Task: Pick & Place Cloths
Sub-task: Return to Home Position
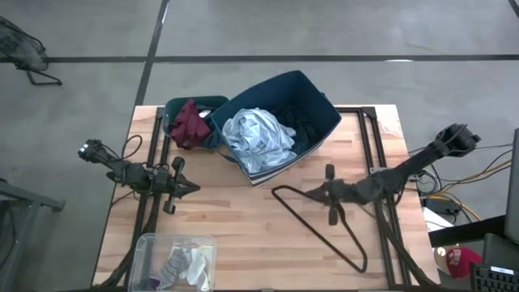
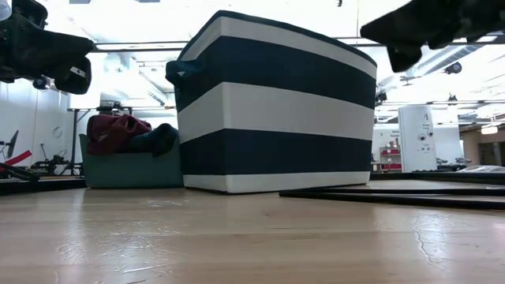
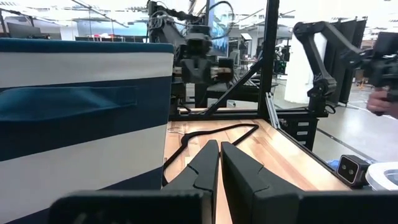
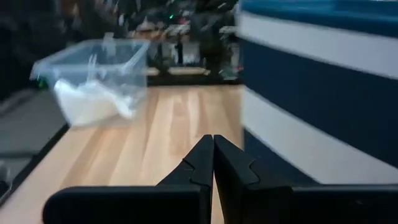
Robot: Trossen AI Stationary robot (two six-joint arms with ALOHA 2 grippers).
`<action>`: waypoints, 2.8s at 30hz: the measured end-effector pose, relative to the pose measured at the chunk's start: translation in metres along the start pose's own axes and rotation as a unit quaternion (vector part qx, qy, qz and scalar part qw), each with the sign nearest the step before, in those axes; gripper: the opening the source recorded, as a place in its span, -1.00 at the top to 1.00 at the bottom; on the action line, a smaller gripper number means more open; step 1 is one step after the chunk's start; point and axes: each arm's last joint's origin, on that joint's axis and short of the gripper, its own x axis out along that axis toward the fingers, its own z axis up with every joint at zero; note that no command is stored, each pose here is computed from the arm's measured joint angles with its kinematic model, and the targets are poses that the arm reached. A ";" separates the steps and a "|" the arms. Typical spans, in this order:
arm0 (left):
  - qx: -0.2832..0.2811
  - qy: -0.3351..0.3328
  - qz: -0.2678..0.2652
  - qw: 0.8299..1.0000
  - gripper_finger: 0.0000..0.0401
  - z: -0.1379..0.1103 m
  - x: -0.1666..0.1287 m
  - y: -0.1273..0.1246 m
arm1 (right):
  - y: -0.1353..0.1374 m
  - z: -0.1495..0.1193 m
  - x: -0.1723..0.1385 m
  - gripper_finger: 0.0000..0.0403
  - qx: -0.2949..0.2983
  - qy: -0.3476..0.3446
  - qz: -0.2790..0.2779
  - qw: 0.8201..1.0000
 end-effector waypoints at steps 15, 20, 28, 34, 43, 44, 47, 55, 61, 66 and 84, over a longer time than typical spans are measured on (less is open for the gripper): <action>0.000 0.000 0.000 1.000 0.87 0.000 0.000 0.000 | -0.046 -0.022 -0.061 0.96 0.028 -0.112 -0.012 0.993; 0.000 0.000 0.000 1.000 0.87 0.000 0.000 0.000 | -0.049 -0.027 -0.070 0.96 0.039 -0.134 0.025 0.990; 0.000 0.000 0.000 1.000 0.87 0.000 0.000 0.000 | -0.050 -0.022 -0.075 0.96 0.087 -0.156 0.046 0.983; 0.000 0.000 0.000 1.000 0.87 0.000 0.000 0.000 | -0.050 -0.024 -0.075 0.96 0.058 -0.146 0.036 0.987; 0.000 0.001 0.000 1.000 0.87 0.000 0.000 0.000 | -0.061 -0.019 -0.079 0.96 0.018 -0.167 -0.143 0.975; 0.000 0.000 0.000 1.000 0.87 0.000 0.000 0.000 | -0.062 -0.020 -0.079 0.96 0.012 -0.161 -0.157 0.974; 0.000 0.000 0.000 1.000 0.87 0.000 0.000 0.000 | -0.061 -0.026 -0.078 0.96 0.010 -0.136 -0.137 0.981; 0.000 0.000 0.000 1.000 0.87 0.000 0.000 0.000 | -0.059 -0.041 -0.075 0.96 0.037 -0.075 -0.089 0.993; 0.000 0.000 0.000 1.000 0.87 0.000 0.000 0.000 | -0.060 -0.044 -0.077 0.96 0.050 -0.064 -0.080 0.994; 0.000 0.000 0.000 1.000 0.87 0.000 0.000 0.000 | -0.058 -0.046 -0.077 0.96 0.048 -0.047 -0.036 0.997; 0.000 0.000 0.000 1.000 0.87 0.000 0.000 0.000 | -0.057 -0.049 -0.076 0.96 0.043 -0.033 -0.027 0.998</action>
